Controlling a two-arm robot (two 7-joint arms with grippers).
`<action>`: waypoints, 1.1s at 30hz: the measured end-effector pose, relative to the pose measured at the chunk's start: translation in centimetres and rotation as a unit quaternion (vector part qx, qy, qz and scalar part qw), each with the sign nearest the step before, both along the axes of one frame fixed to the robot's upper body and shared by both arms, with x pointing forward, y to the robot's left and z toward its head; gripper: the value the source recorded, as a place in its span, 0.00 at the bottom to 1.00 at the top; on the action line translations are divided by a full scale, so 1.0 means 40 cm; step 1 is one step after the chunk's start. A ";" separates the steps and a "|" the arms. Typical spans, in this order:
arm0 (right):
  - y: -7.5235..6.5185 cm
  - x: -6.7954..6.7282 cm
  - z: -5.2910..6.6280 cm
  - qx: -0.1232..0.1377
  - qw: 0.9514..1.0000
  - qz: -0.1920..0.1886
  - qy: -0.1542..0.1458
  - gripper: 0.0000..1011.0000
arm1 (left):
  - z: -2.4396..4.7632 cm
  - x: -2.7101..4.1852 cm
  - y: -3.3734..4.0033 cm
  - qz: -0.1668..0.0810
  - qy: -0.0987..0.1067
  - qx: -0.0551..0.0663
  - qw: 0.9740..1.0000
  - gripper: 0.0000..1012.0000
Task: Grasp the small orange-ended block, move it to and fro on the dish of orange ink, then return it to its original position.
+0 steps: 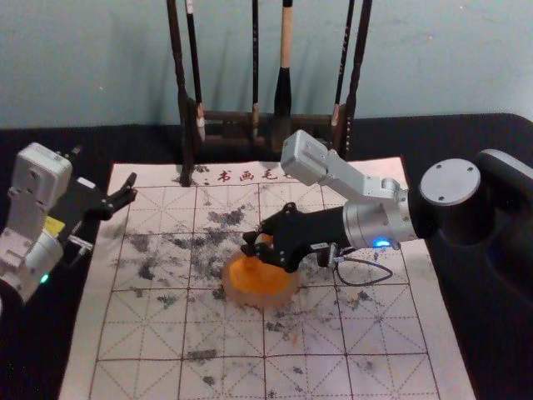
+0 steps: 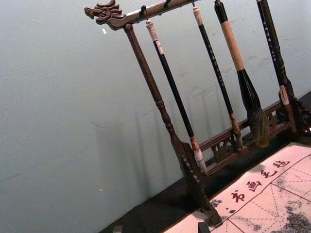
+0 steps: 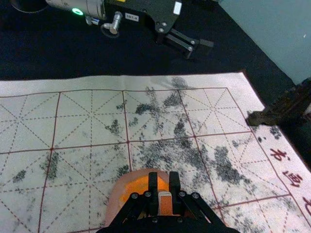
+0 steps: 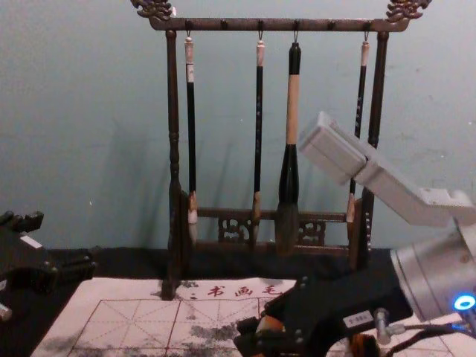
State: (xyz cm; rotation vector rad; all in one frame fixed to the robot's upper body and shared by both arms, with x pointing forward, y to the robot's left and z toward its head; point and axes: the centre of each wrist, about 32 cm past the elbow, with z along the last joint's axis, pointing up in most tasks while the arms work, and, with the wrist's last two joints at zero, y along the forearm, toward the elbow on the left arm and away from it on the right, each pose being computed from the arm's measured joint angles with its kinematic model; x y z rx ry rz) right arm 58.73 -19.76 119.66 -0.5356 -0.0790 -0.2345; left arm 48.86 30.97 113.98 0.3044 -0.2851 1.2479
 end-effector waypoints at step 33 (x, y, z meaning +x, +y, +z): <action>-0.064 -0.044 0.011 -0.013 1.000 0.002 0.001 0.12 | 0.000 0.000 0.000 0.000 0.000 0.000 1.000 0.99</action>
